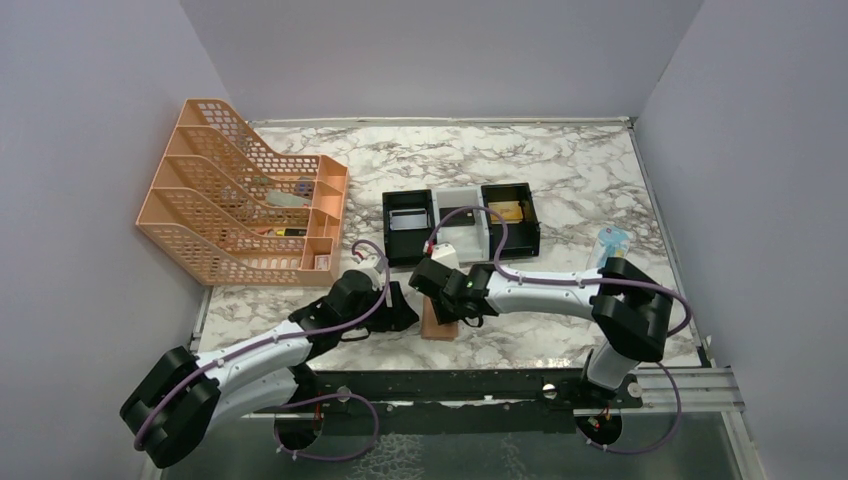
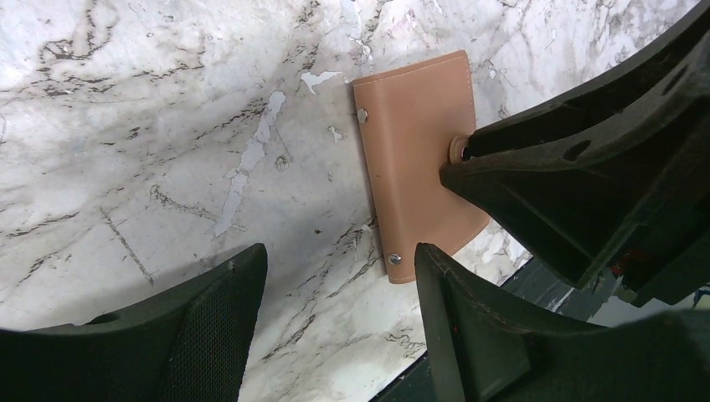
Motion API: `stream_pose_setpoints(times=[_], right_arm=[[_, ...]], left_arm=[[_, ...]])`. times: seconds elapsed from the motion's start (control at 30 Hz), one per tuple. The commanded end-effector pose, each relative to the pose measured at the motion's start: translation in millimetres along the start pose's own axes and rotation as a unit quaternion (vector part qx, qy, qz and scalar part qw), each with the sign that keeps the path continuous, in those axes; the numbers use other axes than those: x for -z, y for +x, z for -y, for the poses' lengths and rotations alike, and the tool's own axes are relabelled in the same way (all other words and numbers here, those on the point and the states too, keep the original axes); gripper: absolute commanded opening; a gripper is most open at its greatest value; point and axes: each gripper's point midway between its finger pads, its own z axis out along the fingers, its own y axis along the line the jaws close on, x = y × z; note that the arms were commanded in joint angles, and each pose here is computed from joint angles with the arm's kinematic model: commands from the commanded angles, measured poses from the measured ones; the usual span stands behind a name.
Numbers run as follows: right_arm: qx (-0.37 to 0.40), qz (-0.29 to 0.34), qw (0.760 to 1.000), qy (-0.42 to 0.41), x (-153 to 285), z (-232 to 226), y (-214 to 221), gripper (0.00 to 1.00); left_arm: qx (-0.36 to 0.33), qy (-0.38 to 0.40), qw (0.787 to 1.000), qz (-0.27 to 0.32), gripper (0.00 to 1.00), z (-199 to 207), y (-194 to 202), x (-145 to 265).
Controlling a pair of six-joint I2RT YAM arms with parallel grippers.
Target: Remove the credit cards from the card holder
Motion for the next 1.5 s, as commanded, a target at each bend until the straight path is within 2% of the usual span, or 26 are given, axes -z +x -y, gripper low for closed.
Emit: stream_pose_setpoints(times=[0.0, 0.17, 0.6, 0.83, 1.17, 1.3, 1.47], right_arm=[[-0.006, 0.002, 1.0, 0.022, -7.0, 13.2, 12.0, 0.26], [-0.019, 0.015, 0.999, -0.033, -7.4, 1.1, 12.2, 0.13], [-0.057, 0.016, 0.99, -0.131, -7.5, -8.2, 18.2, 0.09], [-0.072, 0.016, 0.985, -0.154, -4.3, -9.6, 17.0, 0.07], [-0.095, 0.043, 0.985, -0.138, 12.0, 8.3, 2.0, 0.07], [-0.097, 0.043, 0.987, -0.123, 12.7, 17.9, 4.8, 0.07], [-0.106, 0.045, 0.987, -0.109, 18.0, 26.1, 5.4, 0.08]], left_arm=[[-0.018, 0.031, 0.999, 0.001, 0.68, 18.5, -9.5, -3.4], [-0.023, 0.041, 0.999, -0.016, 0.68, 26.1, -9.4, -10.1], [-0.045, -0.015, 0.997, -0.058, 0.68, 20.5, 2.3, -26.6], [-0.049, -0.087, 0.991, -0.087, 0.62, -3.1, 16.2, -35.2], [-0.067, -0.166, 0.978, -0.103, 0.47, -31.0, 27.4, -37.4], [-0.067, -0.188, 0.974, -0.106, 0.45, -42.4, 31.9, -34.9], [-0.068, -0.178, 0.976, -0.101, 0.45, -37.2, 28.8, -33.7]])
